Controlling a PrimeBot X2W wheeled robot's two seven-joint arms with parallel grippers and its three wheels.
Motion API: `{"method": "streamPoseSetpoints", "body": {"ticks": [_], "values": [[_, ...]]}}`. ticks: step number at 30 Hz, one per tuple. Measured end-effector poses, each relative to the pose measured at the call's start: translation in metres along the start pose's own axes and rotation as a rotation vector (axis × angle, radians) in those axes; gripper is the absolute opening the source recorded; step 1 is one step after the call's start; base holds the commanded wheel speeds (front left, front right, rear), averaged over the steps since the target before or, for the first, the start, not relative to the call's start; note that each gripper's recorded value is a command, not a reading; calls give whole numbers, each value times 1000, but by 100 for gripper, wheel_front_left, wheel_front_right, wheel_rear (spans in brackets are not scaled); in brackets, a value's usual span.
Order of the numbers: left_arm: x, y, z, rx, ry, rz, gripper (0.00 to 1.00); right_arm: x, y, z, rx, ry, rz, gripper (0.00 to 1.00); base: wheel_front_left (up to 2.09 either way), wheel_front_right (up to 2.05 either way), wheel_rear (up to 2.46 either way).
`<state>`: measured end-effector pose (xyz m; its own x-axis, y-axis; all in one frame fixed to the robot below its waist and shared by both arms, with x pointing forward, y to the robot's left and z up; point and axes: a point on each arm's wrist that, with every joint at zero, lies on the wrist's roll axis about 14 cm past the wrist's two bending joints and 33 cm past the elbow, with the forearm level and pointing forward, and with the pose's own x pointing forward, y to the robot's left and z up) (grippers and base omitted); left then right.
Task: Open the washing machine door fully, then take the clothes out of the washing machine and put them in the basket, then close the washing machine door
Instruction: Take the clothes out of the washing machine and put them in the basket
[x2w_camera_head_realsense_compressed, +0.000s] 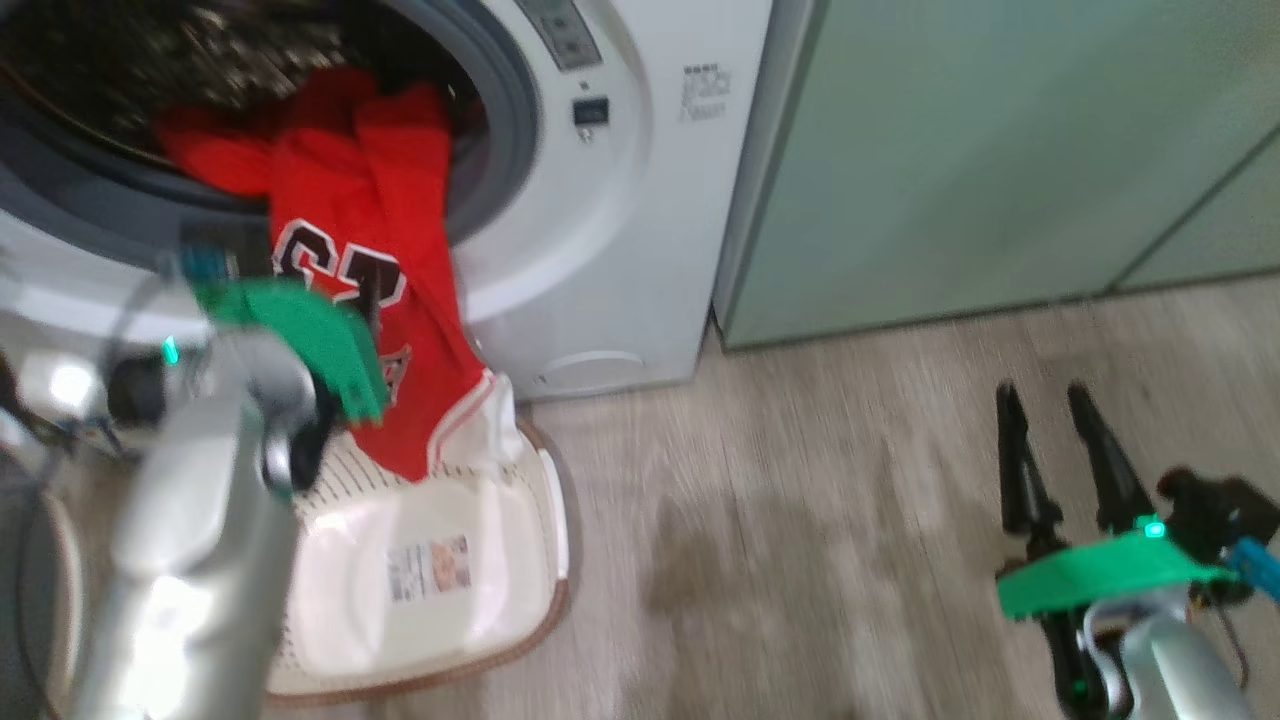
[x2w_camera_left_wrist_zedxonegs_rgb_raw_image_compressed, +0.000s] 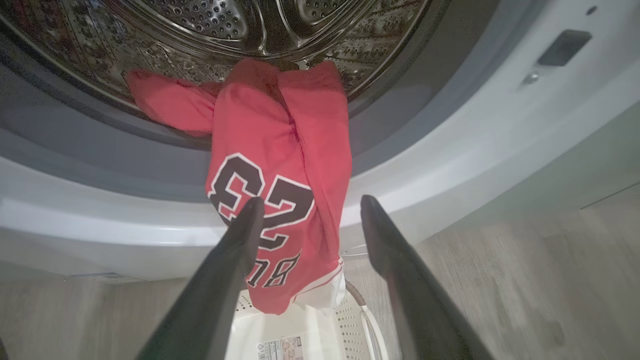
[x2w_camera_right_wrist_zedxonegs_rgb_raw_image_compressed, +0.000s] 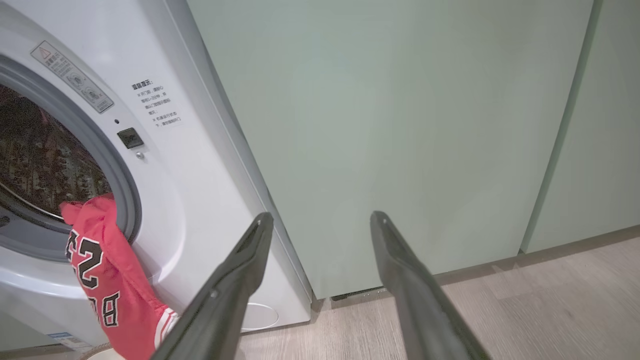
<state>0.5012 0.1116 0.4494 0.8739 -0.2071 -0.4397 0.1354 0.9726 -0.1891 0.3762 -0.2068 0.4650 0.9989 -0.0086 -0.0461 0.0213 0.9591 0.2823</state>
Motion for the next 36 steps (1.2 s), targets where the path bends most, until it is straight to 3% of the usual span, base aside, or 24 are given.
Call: {"method": "streamPoseSetpoints", "body": {"ticks": [5,9,19,28,31,36], "values": [[46,-2,27,73,13,8,100,20,-9,-3,-15,10,-19,100,0,0,0],[79,0,22,101,74,21,100,28,-20,-16,-26,46,-45,100,0,0,0],[137,-1,-19,52,259,38,100,33,-40,-32,-35,91,-110,100,0,0,0],[163,-6,-49,14,360,28,100,44,-49,-39,-49,109,-128,100,0,0,0],[167,-4,-52,12,363,33,0,43,-51,-40,-51,113,-133,100,0,0,0],[161,-1,-49,24,316,34,0,44,-50,-34,-45,93,-134,100,0,0,0]]}}
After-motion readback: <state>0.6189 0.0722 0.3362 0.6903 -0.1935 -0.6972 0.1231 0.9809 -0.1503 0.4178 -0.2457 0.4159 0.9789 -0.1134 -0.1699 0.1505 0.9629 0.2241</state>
